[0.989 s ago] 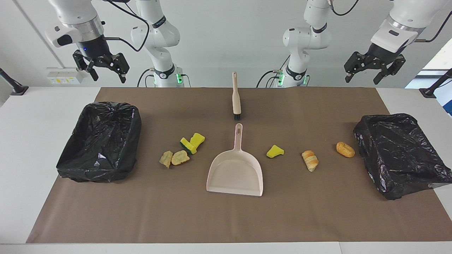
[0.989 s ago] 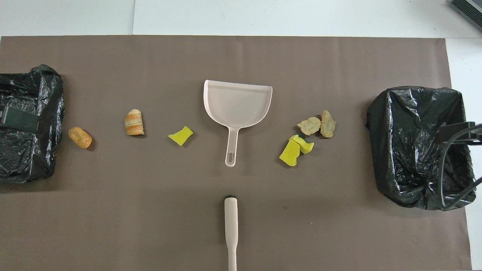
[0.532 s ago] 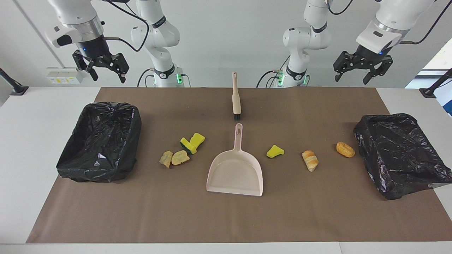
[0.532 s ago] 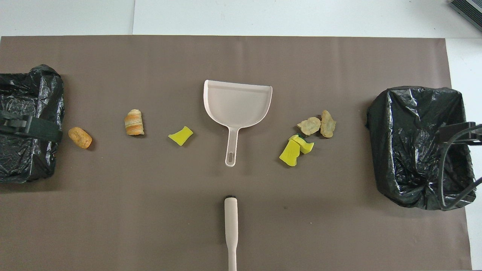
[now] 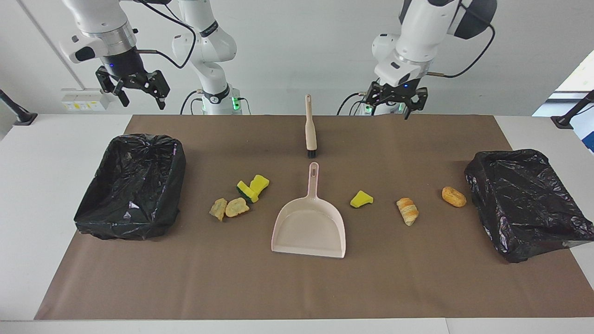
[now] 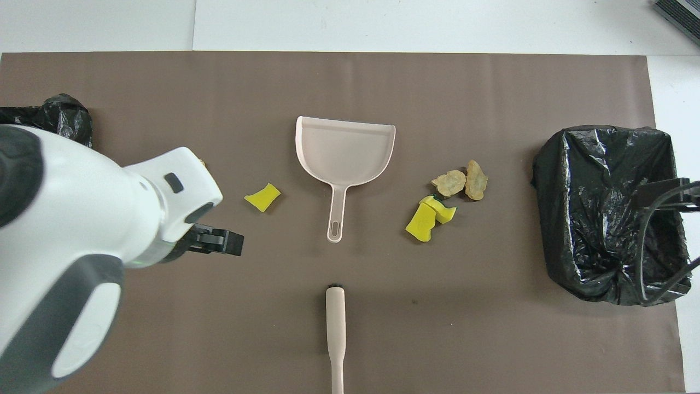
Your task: Sweep and dump trash in bin
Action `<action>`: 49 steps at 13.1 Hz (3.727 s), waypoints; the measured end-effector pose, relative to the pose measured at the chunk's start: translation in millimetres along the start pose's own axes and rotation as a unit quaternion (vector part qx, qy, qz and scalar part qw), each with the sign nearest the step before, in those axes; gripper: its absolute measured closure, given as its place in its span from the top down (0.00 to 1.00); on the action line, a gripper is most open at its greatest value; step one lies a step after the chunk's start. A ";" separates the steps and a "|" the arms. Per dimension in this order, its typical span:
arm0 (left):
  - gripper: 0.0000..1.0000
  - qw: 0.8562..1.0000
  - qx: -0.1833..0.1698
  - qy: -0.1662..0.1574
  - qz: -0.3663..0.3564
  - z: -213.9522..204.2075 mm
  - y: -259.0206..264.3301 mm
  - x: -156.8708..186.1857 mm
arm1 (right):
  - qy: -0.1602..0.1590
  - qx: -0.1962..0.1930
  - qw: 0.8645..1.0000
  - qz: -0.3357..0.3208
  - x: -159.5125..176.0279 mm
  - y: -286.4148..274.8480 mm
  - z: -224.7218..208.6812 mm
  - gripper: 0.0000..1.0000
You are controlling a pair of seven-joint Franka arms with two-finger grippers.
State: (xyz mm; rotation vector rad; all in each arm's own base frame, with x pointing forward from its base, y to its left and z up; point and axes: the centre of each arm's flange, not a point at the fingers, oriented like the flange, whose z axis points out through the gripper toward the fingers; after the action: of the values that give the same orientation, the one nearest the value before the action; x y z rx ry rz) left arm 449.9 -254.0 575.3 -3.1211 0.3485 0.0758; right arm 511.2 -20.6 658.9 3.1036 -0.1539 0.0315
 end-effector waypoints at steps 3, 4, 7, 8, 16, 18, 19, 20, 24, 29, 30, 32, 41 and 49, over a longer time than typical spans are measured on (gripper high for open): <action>1.00 1.000 0.006 -0.004 0.005 37.6 60.6 -33.0 | -0.001 0.000 1.000 0.000 -0.1 0.1 0.4 1.00; 1.00 1.000 0.008 -0.006 0.008 45.0 75.5 -46.5 | -0.001 0.000 1.000 0.000 -0.1 0.1 0.5 1.00; 1.00 1.000 0.011 -0.004 0.008 75.3 121.1 -85.7 | -0.004 0.000 1.000 0.000 -0.6 0.4 1.6 1.00; 1.00 1.000 0.015 -0.007 0.010 89.4 133.6 -97.2 | -0.011 -0.001 1.000 0.000 -1.9 0.5 3.3 1.00; 1.00 0.999 0.031 -0.011 0.017 199.3 190.7 -187.3 | -0.023 -0.001 1.000 -0.005 -4.1 0.4 6.9 1.00; 0.96 1.000 0.029 -0.006 0.010 216.9 197.9 -206.1 | -0.033 -0.002 0.999 -0.013 -5.4 -4.2 11.1 1.00; 0.95 1.000 0.028 -0.004 0.008 222.8 200.2 -212.9 | -0.040 -0.003 0.999 -0.018 -5.9 -9.4 14.6 1.00; 0.94 1.000 0.028 -0.003 0.011 226.8 202.1 -218.0 | -0.047 -0.004 0.999 -0.024 -5.0 -15.8 19.5 1.00; 0.81 1.000 0.024 0.000 -0.001 237.3 210.2 -235.4 | -0.066 -0.008 0.997 -0.043 9.4 -38.1 47.1 1.00; 0.59 1.000 0.016 -0.010 -0.016 238.2 212.0 -238.6 | -0.064 0.015 0.997 -0.042 24.5 -61.7 70.6 1.00; 0.58 1.000 0.014 -0.013 -0.020 238.3 212.0 -238.8 | -0.069 0.020 0.997 -0.028 29.4 -69.3 80.1 1.00; 0.45 0.999 0.012 -0.017 -0.025 238.9 211.5 -238.7 | -0.071 0.018 0.997 -0.013 36.1 -93.2 95.8 1.00; 0.26 0.993 0.055 -0.055 -0.087 192.5 179.7 -184.3 | -0.065 0.033 0.997 0.030 41.7 -149.3 100.1 1.00; 0.26 0.982 0.086 -0.025 -0.169 122.2 -13.4 -56.0 | -0.066 0.062 0.990 0.106 55.7 -251.0 148.1 1.00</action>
State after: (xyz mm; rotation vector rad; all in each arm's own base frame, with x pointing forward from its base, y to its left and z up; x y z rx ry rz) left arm 392.4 -228.0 455.9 -2.9499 -0.1687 0.1162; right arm 594.3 218.3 503.9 3.1973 -0.5045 -0.1663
